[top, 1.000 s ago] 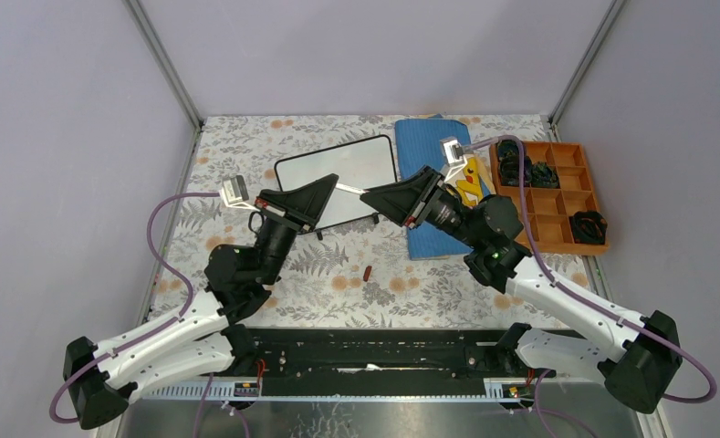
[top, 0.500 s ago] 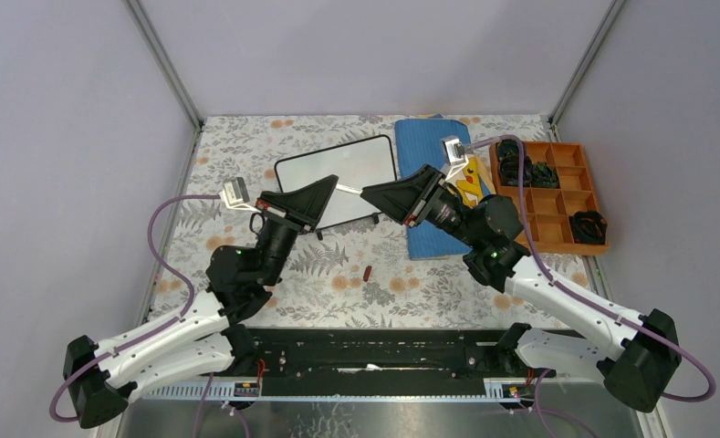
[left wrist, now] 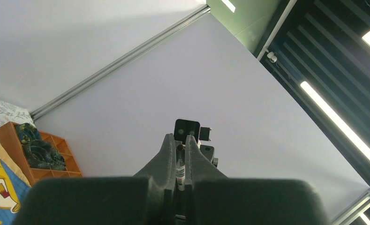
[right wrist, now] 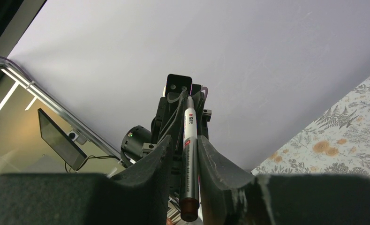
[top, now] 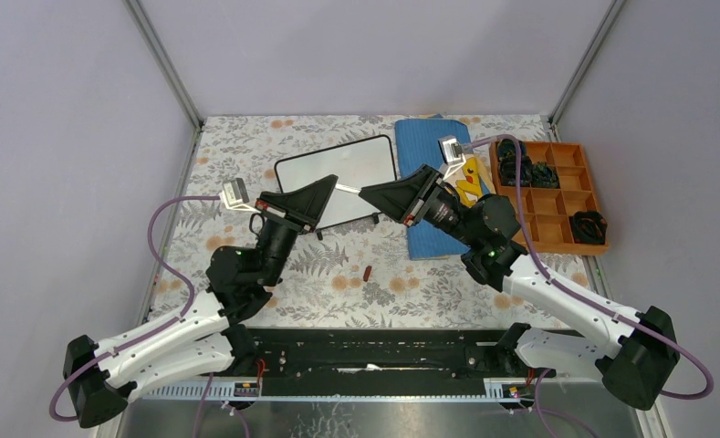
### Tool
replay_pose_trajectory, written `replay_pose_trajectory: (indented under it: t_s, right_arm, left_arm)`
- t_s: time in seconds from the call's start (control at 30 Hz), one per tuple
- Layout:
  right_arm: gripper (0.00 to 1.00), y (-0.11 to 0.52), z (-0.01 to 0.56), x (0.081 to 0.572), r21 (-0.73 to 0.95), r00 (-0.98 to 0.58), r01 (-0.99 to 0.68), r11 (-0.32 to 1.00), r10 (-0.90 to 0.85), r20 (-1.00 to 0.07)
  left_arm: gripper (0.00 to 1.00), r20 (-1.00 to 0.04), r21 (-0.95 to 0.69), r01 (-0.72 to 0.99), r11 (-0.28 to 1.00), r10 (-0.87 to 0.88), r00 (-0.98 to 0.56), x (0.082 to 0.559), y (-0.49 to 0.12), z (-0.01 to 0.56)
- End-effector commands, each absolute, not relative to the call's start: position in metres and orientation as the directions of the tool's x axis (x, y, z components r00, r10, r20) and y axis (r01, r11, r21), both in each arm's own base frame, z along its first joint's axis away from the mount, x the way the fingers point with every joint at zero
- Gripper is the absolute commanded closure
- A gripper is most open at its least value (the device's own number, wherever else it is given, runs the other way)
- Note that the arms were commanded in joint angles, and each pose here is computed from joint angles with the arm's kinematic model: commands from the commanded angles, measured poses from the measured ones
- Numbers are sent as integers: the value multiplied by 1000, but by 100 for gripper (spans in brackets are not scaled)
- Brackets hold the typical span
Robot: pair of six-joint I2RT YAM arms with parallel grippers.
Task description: Write a sentence on the whiteboard
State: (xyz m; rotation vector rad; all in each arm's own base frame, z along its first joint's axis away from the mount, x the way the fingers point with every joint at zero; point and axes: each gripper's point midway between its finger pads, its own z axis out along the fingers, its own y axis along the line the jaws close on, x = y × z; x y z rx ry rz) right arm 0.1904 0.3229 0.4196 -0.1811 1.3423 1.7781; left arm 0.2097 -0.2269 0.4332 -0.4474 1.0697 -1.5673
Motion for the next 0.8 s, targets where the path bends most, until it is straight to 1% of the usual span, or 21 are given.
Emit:
replay_pose_trajectory:
  t_s: [0.0, 0.2, 0.5, 0.6, 0.77]
  right_arm:
    - [68, 316, 453, 183, 660, -570, -745, -94, 604, -557]
    - [68, 315, 453, 185, 666, -568, -741, -90, 613, -549]
    - [75, 317, 451, 184, 670, -578, -736, -97, 605, -547]
    - [80, 317, 451, 184, 670, -580, -736, -98, 602, -549]
    - [96, 319, 450, 183, 671, -586, -735, -101, 592, -553]
  left_arm:
    - [100, -245, -805, 592, 46, -934, -261, 209, -220, 438]
    - [100, -248, -808, 588, 49, -933, -263, 209, -221, 436]
    - [100, -250, -808, 587, 54, -933, -258, 209, -221, 436]
    - [100, -252, -808, 586, 56, -932, -259, 209, -222, 434]
    - [100, -257, -808, 586, 60, -931, -258, 209, -222, 436]
